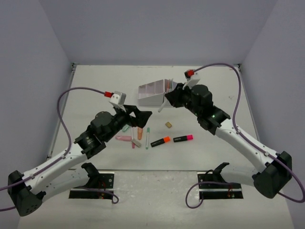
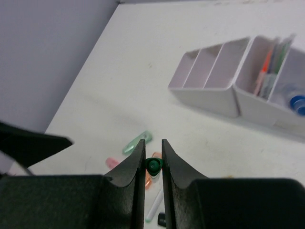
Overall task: Sort the stationery into containers
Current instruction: Place the pen in the storage box.
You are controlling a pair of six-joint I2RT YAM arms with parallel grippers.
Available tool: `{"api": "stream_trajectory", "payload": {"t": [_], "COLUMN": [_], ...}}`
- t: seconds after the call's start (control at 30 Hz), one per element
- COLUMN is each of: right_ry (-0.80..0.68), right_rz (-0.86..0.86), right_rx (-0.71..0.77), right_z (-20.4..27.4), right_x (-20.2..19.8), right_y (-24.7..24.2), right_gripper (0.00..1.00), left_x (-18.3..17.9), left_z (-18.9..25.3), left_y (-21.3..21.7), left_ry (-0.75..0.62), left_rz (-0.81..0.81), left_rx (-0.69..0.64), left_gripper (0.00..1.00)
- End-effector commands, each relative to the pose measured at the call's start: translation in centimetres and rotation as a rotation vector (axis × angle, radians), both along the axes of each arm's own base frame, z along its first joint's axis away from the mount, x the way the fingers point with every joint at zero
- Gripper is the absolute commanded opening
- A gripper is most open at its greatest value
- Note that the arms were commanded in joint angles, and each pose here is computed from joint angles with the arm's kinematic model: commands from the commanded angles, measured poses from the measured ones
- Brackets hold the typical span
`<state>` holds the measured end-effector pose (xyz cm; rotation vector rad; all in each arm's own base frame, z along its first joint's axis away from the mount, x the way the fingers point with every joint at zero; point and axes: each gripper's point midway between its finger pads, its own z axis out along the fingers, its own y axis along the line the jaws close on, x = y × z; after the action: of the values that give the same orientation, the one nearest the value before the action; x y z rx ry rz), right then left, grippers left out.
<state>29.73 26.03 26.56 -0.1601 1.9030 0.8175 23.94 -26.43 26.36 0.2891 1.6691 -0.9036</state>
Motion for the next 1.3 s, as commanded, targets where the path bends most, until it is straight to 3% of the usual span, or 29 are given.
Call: {"api": "stream_trajectory", "payload": {"t": [0.0, 0.23, 0.37, 0.53, 0.77, 0.9, 1.0, 1.07, 1.17, 1.27], "right_ry": [-0.127, -0.198, -0.125, -0.06, -0.051, -0.084, -0.122, -0.133, -0.142, -0.142], "right_rz": [-0.174, -0.287, -0.291, -0.267, -0.23, -0.243, -0.269, -0.266, -0.233, -0.21], "right_rx": [-0.084, -0.24, -0.377, -0.41, -0.417, -0.394, -0.341, -0.303, -0.24, -0.187], "right_z": [4.6, 6.4, 1.8, -2.6, -3.6, -0.9, 2.6, 4.2, 5.7, 6.2], "right_x": [6.0, 13.3, 16.7, 17.9, 18.2, 17.4, 15.4, 13.2, 9.4, 6.1], "right_y": [-2.2, -1.8, -0.6, 0.6, 1.5, 0.7, -0.7, -1.6, -2.6, -3.6], "right_gripper": [0.0, 0.0, 0.0, 0.01, 0.37, 0.4, 0.47, 0.48, 0.48, 0.48], "left_x": [0.1, -1.4, -1.2, -1.2, -1.3, -1.4, -1.6, -1.8, -2.0, -1.9], "left_z": [-1.7, -0.9, -4.4, -7.3, -9.0, -9.7, -11.3, -12.0, -12.8, -13.8], "left_y": [8.3, 10.6, 11.0, 10.0, 7.7, 6.0, 5.0, 4.1, 2.6, 1.4], "left_ry": [0.174, 0.165, 0.263, 0.342, 0.377, 0.385, 0.419, 0.429, 0.433, 0.442], "left_rz": [0.363, 0.39, 0.433, 0.42, 0.325, 0.26, 0.233, 0.215, 0.185, 0.178], "left_rx": [0.122, 0.128, 0.234, 0.248, 0.278, 0.259, 0.272, 0.285, 0.301, 0.34], "left_gripper": [1.0, 1.0, 1.0, 1.0, 1.0, 0.91, 0.83, 0.77, 0.6, 0.55]}}
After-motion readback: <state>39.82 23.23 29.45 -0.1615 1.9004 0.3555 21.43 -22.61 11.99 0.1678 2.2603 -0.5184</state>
